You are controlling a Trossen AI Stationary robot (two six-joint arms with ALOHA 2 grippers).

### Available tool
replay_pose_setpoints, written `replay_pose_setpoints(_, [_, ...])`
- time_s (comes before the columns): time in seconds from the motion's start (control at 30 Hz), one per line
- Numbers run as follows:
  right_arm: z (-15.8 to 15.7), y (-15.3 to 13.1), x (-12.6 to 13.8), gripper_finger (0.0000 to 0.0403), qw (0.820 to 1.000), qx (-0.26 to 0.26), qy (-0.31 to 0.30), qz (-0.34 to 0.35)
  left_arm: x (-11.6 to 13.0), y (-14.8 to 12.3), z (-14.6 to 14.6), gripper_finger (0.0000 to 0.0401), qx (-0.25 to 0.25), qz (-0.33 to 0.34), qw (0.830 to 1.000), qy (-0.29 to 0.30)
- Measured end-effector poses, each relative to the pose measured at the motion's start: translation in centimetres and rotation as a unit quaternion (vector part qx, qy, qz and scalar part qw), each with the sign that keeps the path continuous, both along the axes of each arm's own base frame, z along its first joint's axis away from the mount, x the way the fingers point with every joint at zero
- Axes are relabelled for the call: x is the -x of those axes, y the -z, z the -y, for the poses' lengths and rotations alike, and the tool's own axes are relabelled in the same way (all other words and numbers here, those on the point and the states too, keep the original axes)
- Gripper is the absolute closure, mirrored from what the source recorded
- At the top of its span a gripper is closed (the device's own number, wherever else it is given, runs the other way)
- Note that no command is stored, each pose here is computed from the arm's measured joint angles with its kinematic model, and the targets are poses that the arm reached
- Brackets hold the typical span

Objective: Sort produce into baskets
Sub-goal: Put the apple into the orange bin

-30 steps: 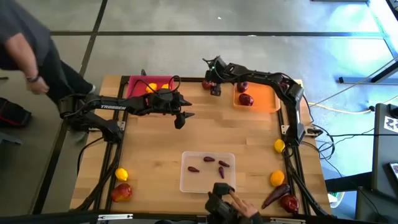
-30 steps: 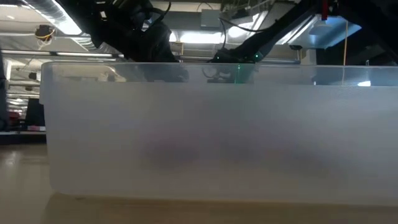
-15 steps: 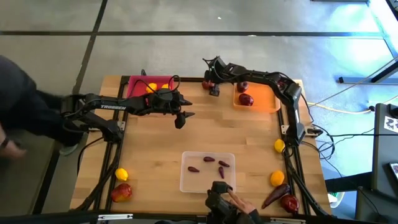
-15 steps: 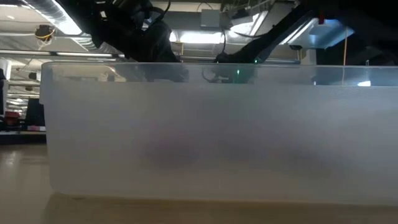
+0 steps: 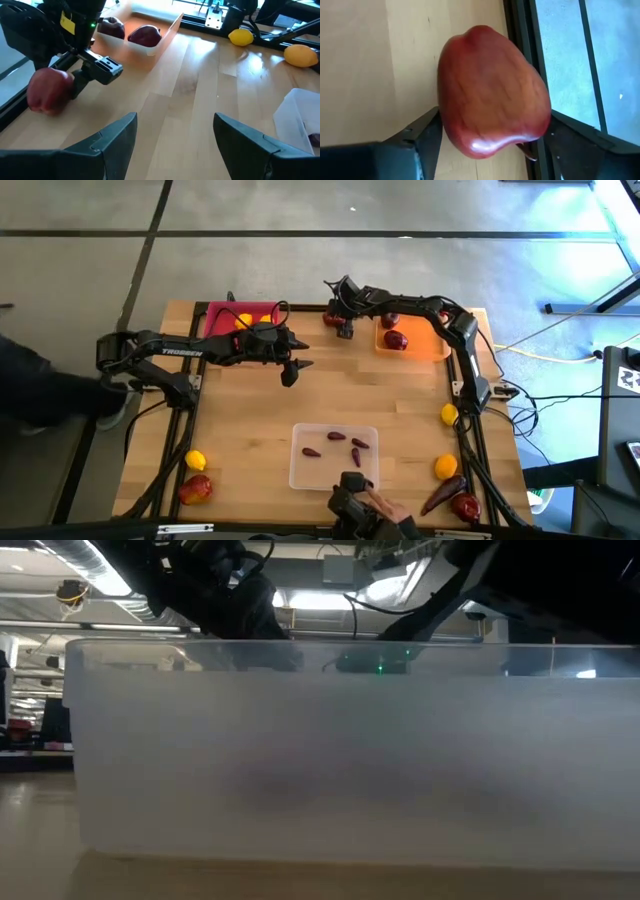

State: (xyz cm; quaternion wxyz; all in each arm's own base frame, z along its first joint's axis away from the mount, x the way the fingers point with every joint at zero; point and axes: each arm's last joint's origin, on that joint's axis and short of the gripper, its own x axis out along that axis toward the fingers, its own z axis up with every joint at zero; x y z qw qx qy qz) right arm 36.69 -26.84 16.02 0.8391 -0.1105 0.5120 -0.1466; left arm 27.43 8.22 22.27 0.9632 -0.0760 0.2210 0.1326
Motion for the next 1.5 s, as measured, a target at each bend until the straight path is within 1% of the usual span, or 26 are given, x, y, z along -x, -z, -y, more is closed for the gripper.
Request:
replay_pose_setpoints(0.2, [0.1,-0.2,-0.2,0.0189,1.000,0.009,-0.002,0.010,0.0,0.0,0.0,0.0143,0.000,0.000,1.000,0.000])
replay_pose_setpoints(0.27, [0.0,-0.4,-0.1,0.0208,1.000,0.009,-0.003,0.010,0.0,0.0,0.0,0.0143,0.000,0.000,1.000,0.000])
replay_pose_setpoints(0.33, [-0.1,-1.1,0.0,0.0219,1.000,0.011,-0.002,0.013,0.0,0.0,0.0,0.0143,0.000,0.000,1.000,0.000])
replay_pose_setpoints(0.47, [-0.6,-3.6,0.7,0.0220,1.000,0.013,0.007,0.022,0.0,0.0,0.0,0.0143,0.000,0.000,1.000,0.000])
replay_pose_setpoints(0.63, [-1.8,-7.6,2.5,0.0219,0.999,0.005,0.025,0.031,0.0,0.0,0.0,0.0143,0.000,0.000,1.000,0.000])
replay_pose_setpoints(0.77, [-3.2,-10.8,4.4,0.0218,0.999,-0.009,0.041,0.030,0.0,0.0,0.0,0.0143,0.001,0.000,1.000,0.000])
replay_pose_setpoints(0.87, [-4.1,-12.9,6.1,0.0218,0.997,-0.019,0.063,0.030,0.0,0.0,0.0,0.0143,0.001,0.000,1.000,0.000])
replay_pose_setpoints(1.0, [-5.2,-14.9,8.4,0.0218,0.995,-0.004,0.093,0.031,0.0,0.0,0.0,0.0143,0.002,0.000,1.000,-0.001])
replay_pose_setpoints(1.1, [-6.1,-15.0,10.2,0.0217,0.993,0.005,0.117,0.027,0.0,0.0,0.0,0.0143,0.008,0.002,1.000,-0.004])
replay_pose_setpoints(1.17, [-6.6,-14.6,11.6,0.0217,0.991,0.009,0.132,0.017,0.0,0.0,0.0,0.0143,0.009,0.002,1.000,-0.005])
replay_pose_setpoints(1.27, [-7.3,-14.0,13.4,0.0217,0.987,0.014,0.156,0.019,0.0,0.0,0.0,0.0143,0.010,0.002,1.000,-0.005])
replay_pose_setpoints(1.37, [-7.5,-12.8,15.4,0.0217,0.981,0.010,0.194,0.007,0.0,0.0,0.0,0.0143,0.010,0.002,1.000,-0.005])
replay_pose_setpoints(1.5, [-6.9,-10.6,18.1,0.0217,0.966,-0.004,0.260,0.001,0.0,0.0,0.0,0.0143,0.009,0.002,1.000,-0.005])
